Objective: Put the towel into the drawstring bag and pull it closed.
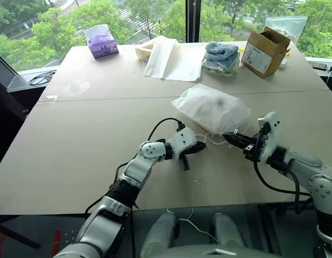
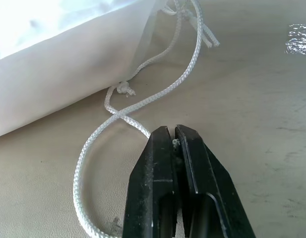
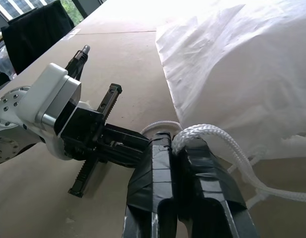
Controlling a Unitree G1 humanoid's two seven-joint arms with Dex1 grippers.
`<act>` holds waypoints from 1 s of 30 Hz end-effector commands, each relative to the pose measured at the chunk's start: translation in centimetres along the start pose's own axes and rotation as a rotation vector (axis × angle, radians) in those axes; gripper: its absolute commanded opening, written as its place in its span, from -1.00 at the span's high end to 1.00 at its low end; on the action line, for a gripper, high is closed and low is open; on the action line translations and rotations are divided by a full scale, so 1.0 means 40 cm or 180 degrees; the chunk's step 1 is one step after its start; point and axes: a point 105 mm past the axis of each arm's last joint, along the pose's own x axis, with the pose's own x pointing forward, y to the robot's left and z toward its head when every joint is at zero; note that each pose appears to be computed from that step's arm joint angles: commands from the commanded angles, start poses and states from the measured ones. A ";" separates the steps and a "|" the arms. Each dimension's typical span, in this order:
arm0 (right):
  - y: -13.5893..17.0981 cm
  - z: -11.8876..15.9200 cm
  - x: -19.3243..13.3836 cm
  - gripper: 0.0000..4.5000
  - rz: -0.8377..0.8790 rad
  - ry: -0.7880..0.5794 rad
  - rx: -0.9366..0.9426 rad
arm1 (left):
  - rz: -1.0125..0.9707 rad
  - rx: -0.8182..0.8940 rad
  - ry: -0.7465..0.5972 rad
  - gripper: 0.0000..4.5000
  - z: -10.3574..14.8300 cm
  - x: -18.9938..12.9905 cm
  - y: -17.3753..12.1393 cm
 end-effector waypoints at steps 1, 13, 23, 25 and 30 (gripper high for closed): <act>-0.023 0.023 -0.004 1.00 -0.0180 -0.0142 -0.0094 | 0.0555 -0.0025 -0.0218 0.99 0.007 -0.058 0.057; -0.398 0.062 -0.173 1.00 -0.2919 -0.0755 -0.0015 | 0.3797 0.0691 -0.0250 0.99 0.024 -0.473 0.296; -0.457 0.097 -0.258 1.00 -0.3579 -0.0684 -0.0717 | 0.4654 0.0824 0.0105 0.99 0.020 -0.612 0.387; -0.466 0.106 -0.280 1.00 -0.3763 -0.0705 -0.0822 | 0.4779 0.0911 0.0170 0.99 0.027 -0.635 0.397; -0.488 0.117 -0.353 1.00 -0.4301 -0.0837 -0.0818 | 0.5224 0.0958 0.0388 0.99 0.020 -0.709 0.412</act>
